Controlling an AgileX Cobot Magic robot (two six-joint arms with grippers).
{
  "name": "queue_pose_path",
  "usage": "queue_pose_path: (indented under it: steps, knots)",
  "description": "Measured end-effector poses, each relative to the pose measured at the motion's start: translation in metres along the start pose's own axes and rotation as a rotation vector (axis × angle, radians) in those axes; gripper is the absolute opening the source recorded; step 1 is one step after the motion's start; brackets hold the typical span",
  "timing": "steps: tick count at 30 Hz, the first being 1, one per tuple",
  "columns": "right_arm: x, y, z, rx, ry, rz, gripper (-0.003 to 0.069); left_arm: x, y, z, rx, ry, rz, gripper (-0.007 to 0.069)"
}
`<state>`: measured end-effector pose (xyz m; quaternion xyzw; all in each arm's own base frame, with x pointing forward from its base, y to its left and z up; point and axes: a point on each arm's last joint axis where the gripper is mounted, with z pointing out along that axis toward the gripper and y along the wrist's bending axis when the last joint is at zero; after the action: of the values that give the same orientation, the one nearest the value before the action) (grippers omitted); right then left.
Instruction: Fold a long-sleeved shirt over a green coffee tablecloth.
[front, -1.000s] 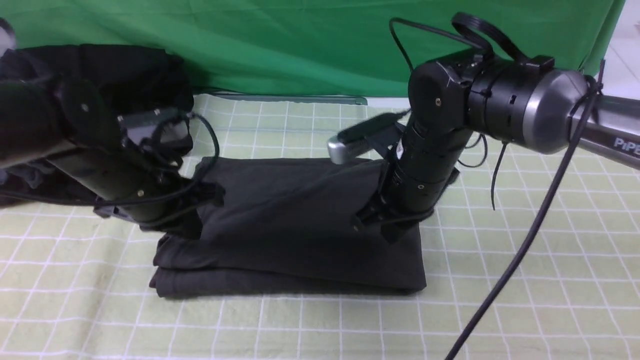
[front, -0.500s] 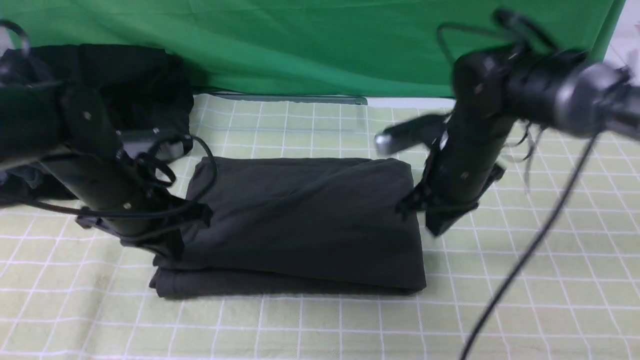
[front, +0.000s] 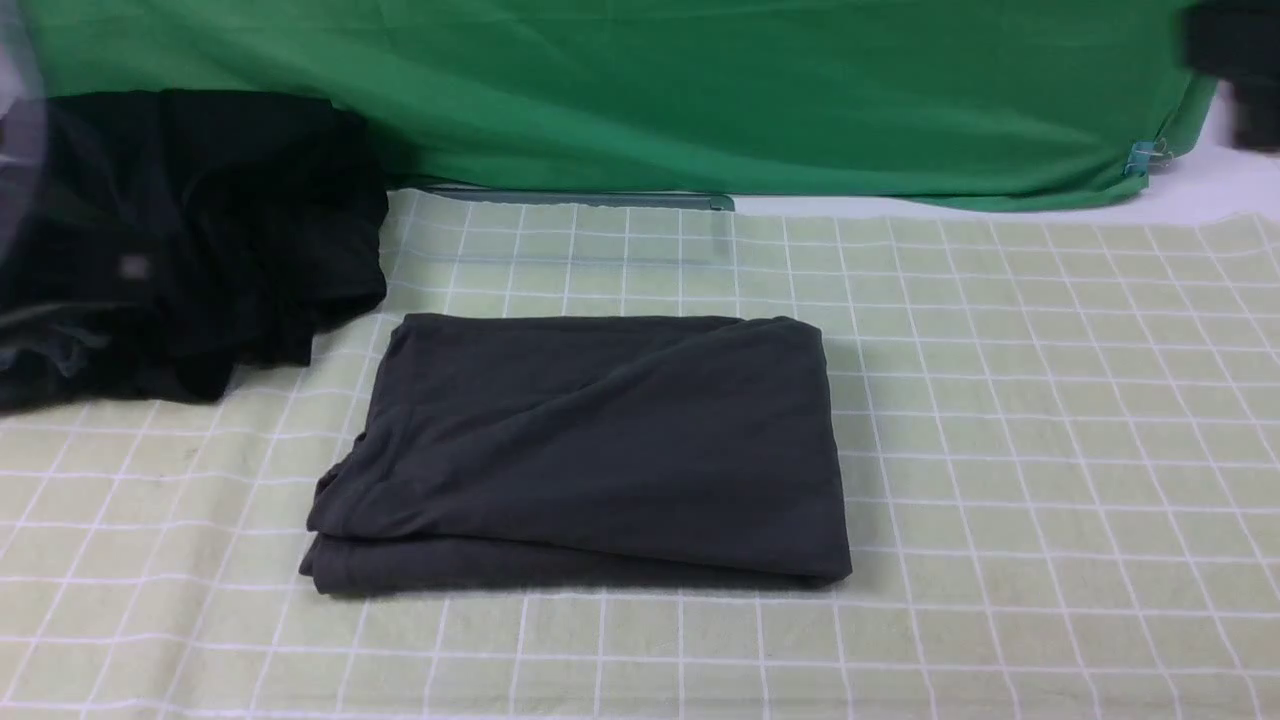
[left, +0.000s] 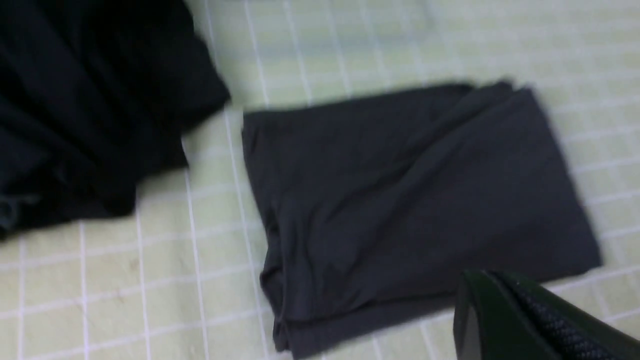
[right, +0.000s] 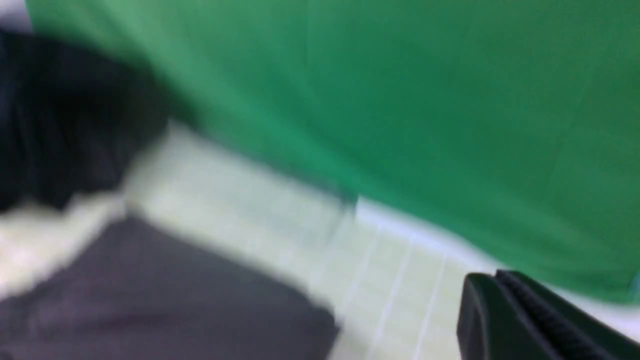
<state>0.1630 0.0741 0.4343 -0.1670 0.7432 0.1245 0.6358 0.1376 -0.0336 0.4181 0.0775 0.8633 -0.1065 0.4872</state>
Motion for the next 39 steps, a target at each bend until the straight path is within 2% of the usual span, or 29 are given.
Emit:
queue_pose_path:
  steps: [1, 2, 6, 9, 15, 22, 29, 35, 39]
  knots:
    - [0.006, 0.000, -0.002, -0.001, -0.002, 0.000, 0.0000, 0.000, 0.000, -0.003, 0.001, -0.008, 0.001, -0.0004]
    - [0.014, 0.000, -0.031, -0.005, -0.165, 0.000, 0.0000, 0.006, -0.004, -0.029, 0.006, -0.074, 0.007, -0.0004]
    - [0.044, 0.002, -0.074, -0.013, -0.444, -0.005, 0.0000, 0.021, -0.009, -0.074, 0.016, -0.178, 0.009, -0.0004]
    - [0.070, 0.003, -0.095, -0.015, -0.584, -0.016, 0.0000, 0.038, -0.012, -0.103, 0.024, -0.258, 0.007, -0.0004]
    - [0.094, 0.003, -0.117, -0.010, -0.678, -0.029, 0.0005, 0.077, -0.011, -0.122, 0.014, -0.319, 0.016, -0.0004]
    - [0.098, 0.002, -0.135, 0.003, -0.715, -0.051, 0.0010, 0.115, -0.004, -0.097, 0.008, -0.336, -0.044, -0.0004]
    - [0.108, 0.002, -0.141, 0.009, -0.652, -0.055, 0.0025, 0.125, -0.002, -0.070, 0.028, -0.332, -0.082, -0.0004]
    - [0.108, 0.002, -0.142, 0.010, -0.658, -0.056, 0.0116, 0.122, -0.002, -0.068, 0.043, -0.380, -0.097, -0.0004]
    - [0.109, 0.002, -0.141, 0.010, -0.646, -0.056, 0.0146, 0.122, -0.002, -0.068, 0.043, -0.385, -0.097, -0.0004]
